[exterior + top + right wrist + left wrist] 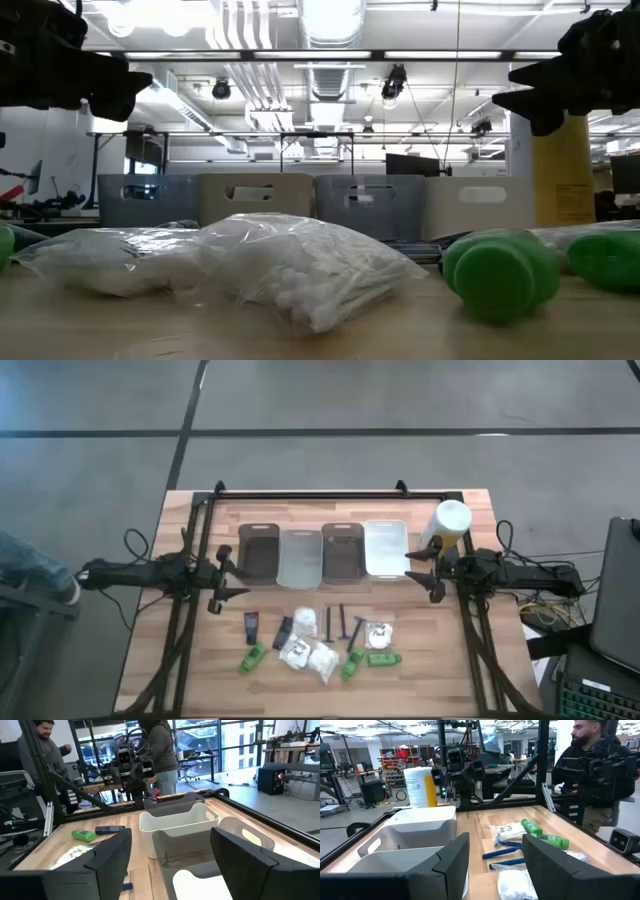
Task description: Pick & Place Travel size toiletries
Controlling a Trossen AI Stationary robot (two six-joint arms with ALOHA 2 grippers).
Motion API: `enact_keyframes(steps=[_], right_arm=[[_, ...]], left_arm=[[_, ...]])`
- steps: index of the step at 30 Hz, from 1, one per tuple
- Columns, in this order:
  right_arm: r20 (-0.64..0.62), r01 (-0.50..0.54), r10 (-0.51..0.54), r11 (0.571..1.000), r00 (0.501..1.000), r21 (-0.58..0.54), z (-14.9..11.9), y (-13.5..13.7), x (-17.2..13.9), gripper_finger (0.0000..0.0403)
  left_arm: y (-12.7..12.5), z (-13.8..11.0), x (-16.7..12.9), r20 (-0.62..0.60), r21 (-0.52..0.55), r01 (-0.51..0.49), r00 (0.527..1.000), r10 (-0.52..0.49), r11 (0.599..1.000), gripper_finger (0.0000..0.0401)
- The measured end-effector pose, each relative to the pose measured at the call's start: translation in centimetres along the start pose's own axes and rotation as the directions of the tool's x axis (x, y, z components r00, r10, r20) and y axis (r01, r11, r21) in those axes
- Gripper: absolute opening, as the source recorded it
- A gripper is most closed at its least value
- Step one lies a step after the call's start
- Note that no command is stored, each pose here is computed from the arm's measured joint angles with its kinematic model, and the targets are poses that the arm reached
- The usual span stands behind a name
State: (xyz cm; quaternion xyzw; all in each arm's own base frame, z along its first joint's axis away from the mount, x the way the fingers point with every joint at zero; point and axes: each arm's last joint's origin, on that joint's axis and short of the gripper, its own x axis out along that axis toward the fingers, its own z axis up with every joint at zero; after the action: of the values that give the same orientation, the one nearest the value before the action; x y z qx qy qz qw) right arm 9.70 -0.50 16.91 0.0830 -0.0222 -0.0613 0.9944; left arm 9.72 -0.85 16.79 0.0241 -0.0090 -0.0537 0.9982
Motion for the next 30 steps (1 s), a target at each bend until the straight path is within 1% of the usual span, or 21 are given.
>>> enact_keyframes(steps=[11,19,23,30], right_arm=[[0.000,0.000,0.000,1.000,1.000,0.000,0.00,0.00,0.00,0.0235],[0.000,0.000,0.000,1.000,1.000,0.000,0.01,0.00,0.00,0.0223],[0.000,0.000,0.000,1.000,1.000,0.000,0.00,0.00,0.00,0.0228],[0.000,0.000,0.000,1.000,1.000,0.000,0.00,0.00,0.00,0.0251]], left_arm=[[0.00,0.00,0.00,0.000,0.000,0.000,1.000,0.000,1.000,0.0188],[0.00,0.00,0.00,0.000,0.000,0.000,1.000,0.000,1.000,0.0188],[0.00,0.00,0.00,0.000,0.000,0.000,1.000,0.000,1.000,0.0188],[0.00,0.00,0.00,0.000,0.000,-0.001,1.000,0.001,1.000,0.0188]])
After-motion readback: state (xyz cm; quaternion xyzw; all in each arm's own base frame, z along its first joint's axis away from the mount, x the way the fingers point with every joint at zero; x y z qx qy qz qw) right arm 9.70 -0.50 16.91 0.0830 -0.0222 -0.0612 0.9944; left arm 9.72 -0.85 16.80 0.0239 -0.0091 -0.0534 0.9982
